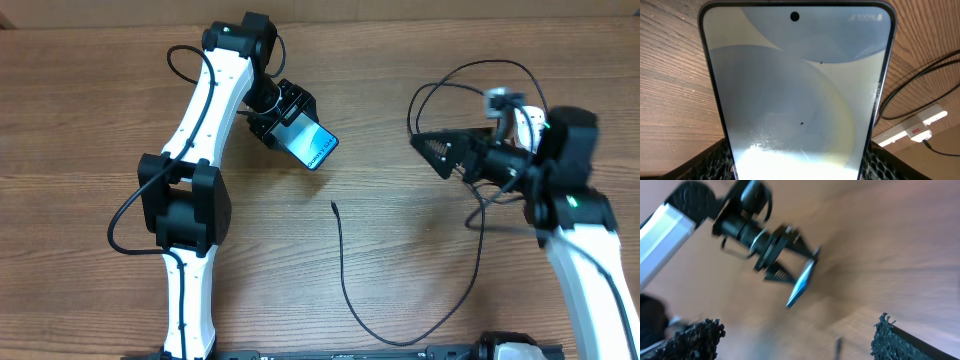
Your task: Plug charger to phone and switch on socket
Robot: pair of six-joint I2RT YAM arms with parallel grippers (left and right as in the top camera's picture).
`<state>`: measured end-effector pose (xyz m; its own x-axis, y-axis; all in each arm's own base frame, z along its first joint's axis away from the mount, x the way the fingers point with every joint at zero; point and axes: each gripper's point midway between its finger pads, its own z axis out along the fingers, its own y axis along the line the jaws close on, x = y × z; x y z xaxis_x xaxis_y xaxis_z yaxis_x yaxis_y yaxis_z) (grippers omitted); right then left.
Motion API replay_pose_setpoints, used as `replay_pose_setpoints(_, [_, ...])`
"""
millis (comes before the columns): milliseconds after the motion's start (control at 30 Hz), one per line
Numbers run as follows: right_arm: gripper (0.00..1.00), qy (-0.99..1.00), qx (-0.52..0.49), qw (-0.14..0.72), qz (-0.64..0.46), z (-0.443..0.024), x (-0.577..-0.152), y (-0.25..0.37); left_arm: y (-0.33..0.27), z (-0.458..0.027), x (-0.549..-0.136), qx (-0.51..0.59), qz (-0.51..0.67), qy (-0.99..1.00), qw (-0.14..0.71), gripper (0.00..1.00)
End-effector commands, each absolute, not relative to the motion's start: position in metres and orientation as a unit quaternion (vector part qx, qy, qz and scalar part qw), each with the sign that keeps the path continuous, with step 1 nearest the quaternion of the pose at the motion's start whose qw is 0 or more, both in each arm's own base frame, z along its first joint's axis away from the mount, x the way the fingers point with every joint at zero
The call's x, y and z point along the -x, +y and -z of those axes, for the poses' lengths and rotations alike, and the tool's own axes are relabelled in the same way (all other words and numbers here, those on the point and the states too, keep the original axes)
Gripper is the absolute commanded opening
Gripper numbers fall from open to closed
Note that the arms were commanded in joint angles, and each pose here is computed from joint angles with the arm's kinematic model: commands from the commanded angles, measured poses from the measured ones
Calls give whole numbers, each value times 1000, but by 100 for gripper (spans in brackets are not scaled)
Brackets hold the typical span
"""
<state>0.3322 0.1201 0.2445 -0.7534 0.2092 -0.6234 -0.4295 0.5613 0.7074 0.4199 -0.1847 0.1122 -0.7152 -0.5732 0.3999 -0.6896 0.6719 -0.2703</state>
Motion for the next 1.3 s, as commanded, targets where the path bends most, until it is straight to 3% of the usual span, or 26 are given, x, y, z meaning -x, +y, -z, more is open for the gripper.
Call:
replay_pose_setpoints(0, [100,780,98,282,-550,-241,-328,139,-190,-119,-424,-362,-216,-895,144,4])
replay_pose_setpoints(300, [100,796,-24,179,-577,-183,-361,136,-191,-120,-423,-425,-206,-867,161,4])
replay_pose_setpoints(767, [100,840,-120,172,-500,-152,-379,138,-227,-124,-422,-466,-223,-838,179,4])
replay_pose_setpoints(1267, [100,869,-79,154,-464,-138,-362,197,-274,-129,-412,-451,-241,-839,188,4])
